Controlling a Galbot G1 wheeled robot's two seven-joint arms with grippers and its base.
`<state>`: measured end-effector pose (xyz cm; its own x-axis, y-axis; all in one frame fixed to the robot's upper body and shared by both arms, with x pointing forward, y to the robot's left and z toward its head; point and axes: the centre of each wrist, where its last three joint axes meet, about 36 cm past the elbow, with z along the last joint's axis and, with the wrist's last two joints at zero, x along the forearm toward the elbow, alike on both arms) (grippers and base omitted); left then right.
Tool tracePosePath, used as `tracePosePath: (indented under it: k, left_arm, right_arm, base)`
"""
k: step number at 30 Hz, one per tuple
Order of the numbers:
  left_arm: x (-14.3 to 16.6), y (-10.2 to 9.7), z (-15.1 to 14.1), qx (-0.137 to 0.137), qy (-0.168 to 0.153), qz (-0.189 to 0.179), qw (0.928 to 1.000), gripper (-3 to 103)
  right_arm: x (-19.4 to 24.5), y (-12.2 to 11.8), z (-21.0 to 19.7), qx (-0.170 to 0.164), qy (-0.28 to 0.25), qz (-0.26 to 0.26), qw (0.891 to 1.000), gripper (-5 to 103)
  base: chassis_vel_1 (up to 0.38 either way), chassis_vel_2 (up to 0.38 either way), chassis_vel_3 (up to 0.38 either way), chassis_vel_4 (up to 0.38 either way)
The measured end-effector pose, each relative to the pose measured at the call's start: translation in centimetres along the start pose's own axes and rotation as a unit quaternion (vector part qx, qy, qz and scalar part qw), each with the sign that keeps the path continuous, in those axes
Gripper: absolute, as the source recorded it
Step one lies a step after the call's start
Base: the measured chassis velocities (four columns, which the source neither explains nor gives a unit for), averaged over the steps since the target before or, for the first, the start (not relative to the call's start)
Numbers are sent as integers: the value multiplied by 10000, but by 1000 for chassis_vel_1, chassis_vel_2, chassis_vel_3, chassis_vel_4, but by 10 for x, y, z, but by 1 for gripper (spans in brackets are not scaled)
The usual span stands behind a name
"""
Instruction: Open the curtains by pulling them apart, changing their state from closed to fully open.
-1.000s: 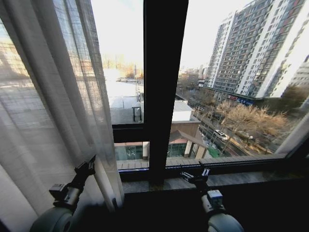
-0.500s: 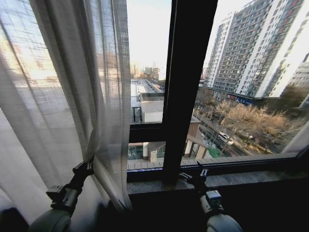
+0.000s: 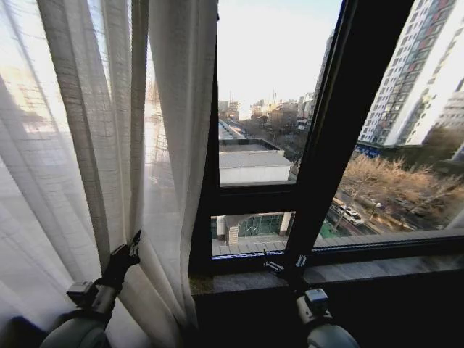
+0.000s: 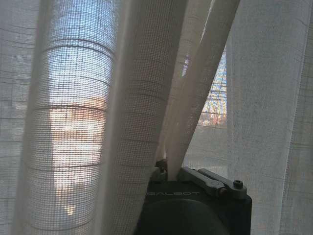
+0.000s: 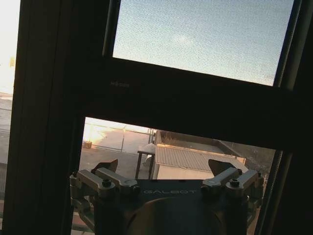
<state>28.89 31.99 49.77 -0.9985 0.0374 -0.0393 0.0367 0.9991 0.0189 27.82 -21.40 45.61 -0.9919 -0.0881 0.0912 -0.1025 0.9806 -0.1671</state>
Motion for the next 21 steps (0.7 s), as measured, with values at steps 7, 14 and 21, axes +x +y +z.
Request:
tracePosePath:
  k: [7, 14, 21]
  left_arm:
    - [2, -1, -1, 7, -19, -32, 10000, 0]
    - [4, -2, -2, 1, -23, -51, 10000, 0]
    - [6, -1, -3, -7, -40, -100, 9999, 0]
  right_arm:
    - [1, 2, 1, 13, 6, -32, 10000, 100]
    - [1, 3, 1, 45, 0, -48, 10000, 100]
    - [1, 7, 2, 19, 15, -110, 9999, 100]
  base:
    - [352, 338, -342, -344]
    - [356, 349, -350, -356]
    - [356, 360, -359, -355]
